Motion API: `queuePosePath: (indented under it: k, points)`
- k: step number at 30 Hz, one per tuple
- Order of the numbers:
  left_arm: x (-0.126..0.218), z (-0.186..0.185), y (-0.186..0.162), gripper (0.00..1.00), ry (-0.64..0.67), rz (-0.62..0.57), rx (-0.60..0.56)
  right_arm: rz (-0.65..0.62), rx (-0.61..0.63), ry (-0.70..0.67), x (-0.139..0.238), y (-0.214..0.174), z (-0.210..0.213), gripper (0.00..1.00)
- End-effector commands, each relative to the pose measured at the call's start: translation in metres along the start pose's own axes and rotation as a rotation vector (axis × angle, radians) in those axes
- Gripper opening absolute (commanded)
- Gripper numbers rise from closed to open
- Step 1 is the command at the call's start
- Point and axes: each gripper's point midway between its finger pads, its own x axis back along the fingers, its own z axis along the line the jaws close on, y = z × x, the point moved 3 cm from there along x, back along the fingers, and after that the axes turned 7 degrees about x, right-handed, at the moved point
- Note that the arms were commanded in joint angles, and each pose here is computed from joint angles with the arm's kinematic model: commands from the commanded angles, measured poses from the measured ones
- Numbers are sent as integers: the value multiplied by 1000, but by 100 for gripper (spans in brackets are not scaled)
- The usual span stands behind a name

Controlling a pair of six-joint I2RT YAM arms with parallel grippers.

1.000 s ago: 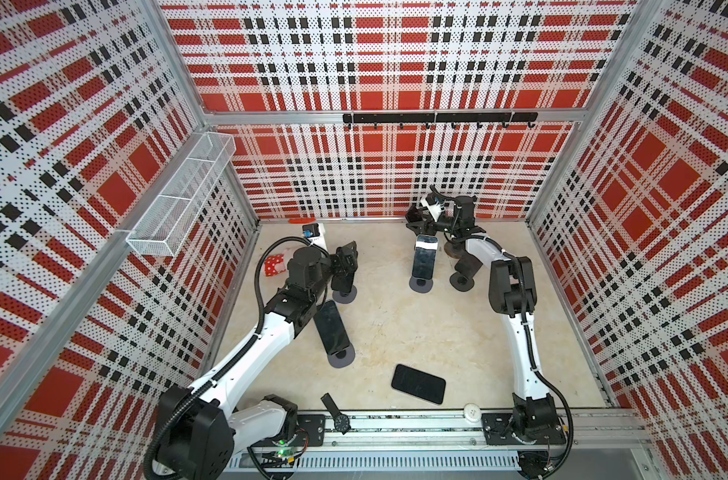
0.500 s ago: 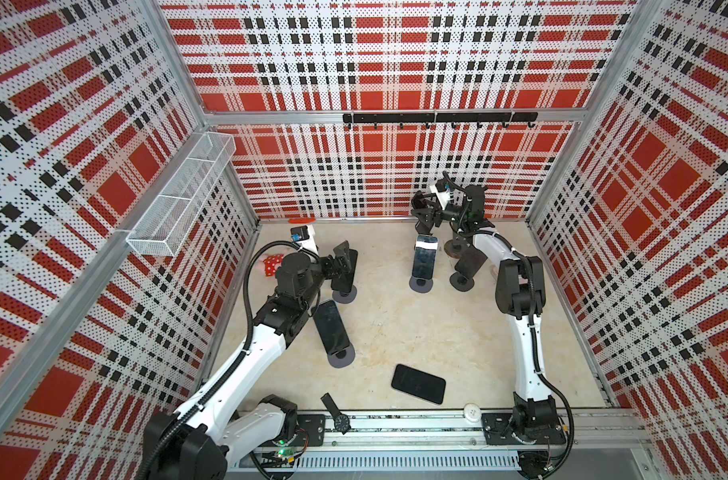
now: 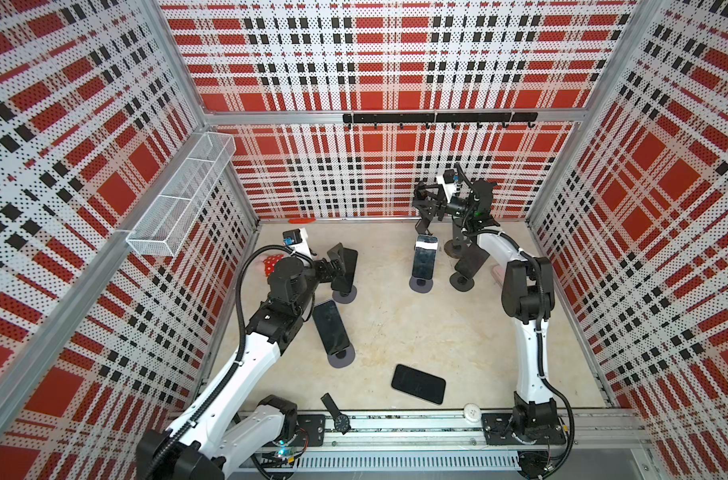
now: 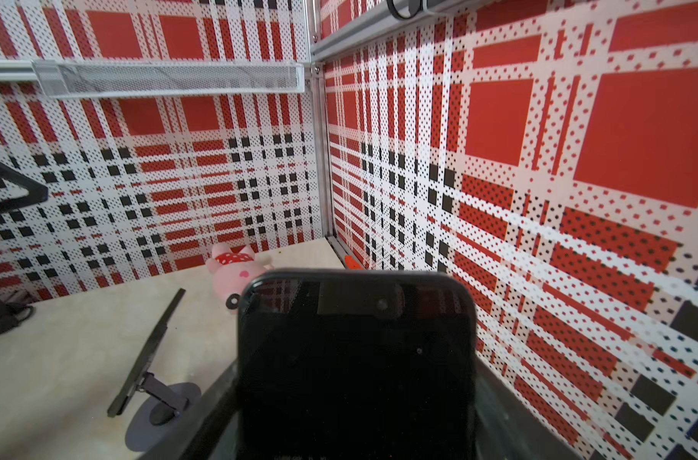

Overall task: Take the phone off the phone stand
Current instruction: 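Lift the black phone up off its stand with the right gripper, then carry the black phone toward the robot with the right gripper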

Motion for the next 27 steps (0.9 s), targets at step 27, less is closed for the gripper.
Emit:
queuePosePath:
  k: [27]
  points:
    - [20,18,-6,98,30,-69,51,189,188,67,-28,23,203,72]
